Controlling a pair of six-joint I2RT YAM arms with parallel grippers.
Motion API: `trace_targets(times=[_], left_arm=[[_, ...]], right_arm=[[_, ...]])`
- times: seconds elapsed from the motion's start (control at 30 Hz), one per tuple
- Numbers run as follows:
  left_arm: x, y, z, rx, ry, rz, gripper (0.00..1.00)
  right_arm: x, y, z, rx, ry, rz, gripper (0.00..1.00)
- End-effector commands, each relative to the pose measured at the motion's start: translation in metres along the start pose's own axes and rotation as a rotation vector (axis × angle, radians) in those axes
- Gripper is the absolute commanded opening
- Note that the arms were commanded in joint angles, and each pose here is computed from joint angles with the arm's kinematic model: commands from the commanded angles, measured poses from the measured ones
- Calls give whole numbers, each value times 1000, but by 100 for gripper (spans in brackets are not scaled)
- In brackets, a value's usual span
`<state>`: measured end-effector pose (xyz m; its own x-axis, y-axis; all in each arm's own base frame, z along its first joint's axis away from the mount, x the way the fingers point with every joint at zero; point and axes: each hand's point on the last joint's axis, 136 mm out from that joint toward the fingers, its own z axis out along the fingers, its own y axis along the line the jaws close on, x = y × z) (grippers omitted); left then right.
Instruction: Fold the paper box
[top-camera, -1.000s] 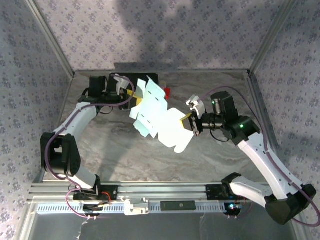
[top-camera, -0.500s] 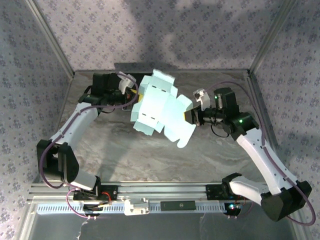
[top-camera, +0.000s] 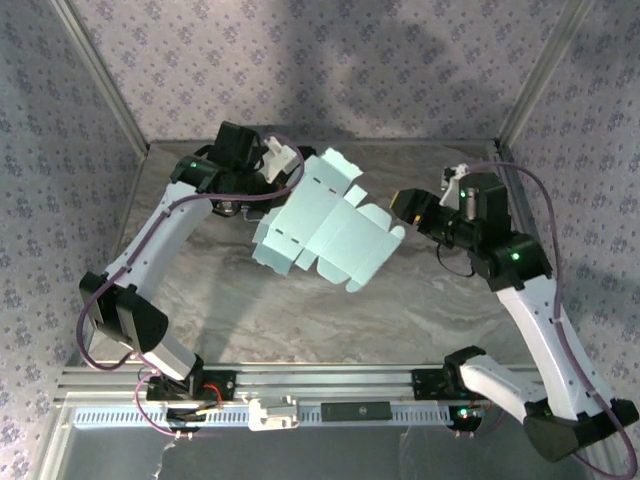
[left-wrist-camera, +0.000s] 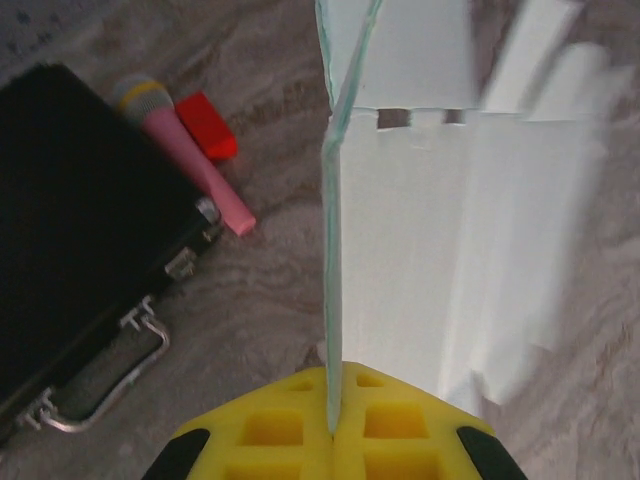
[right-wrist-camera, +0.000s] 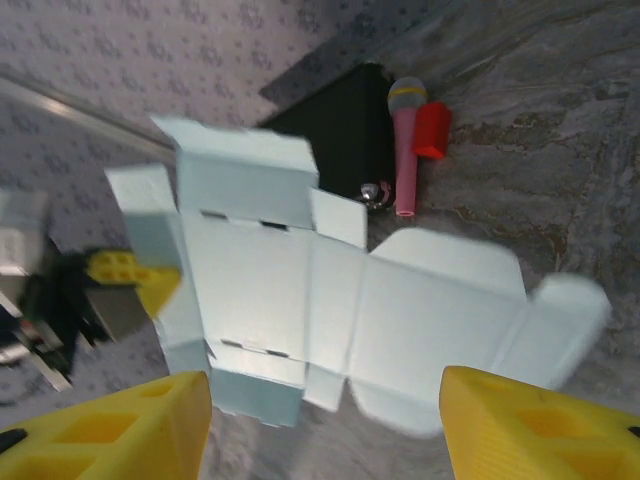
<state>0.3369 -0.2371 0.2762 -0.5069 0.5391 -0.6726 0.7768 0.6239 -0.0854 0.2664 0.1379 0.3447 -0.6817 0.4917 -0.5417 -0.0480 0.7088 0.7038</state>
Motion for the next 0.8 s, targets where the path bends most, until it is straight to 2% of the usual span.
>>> trace_targets(times=[0.0,0.1,0.23,0.33,0.47,0.63,0.77], left_arm=[[17,-11,-3,-27,101,83,0],[18,-7,18,-64,141,128,0],[10,4,55,-180,189,238,0],[-1,6,75,-259,168,350,0],[-14,0,89,-298,132,429,0],[-20,-16,108,-349,110,528,0],[-16,-28,120,-381,116,586,0]], right_arm=[[2,-21,-12,92,-13,152,64],[3,-28,1,77,-12,210,62],[23,-29,35,-32,62,385,60],[25,-26,47,-68,61,476,57],[25,-31,52,-30,17,564,56],[30,-47,77,-61,-7,793,56],[31,-46,98,-55,40,865,56]])
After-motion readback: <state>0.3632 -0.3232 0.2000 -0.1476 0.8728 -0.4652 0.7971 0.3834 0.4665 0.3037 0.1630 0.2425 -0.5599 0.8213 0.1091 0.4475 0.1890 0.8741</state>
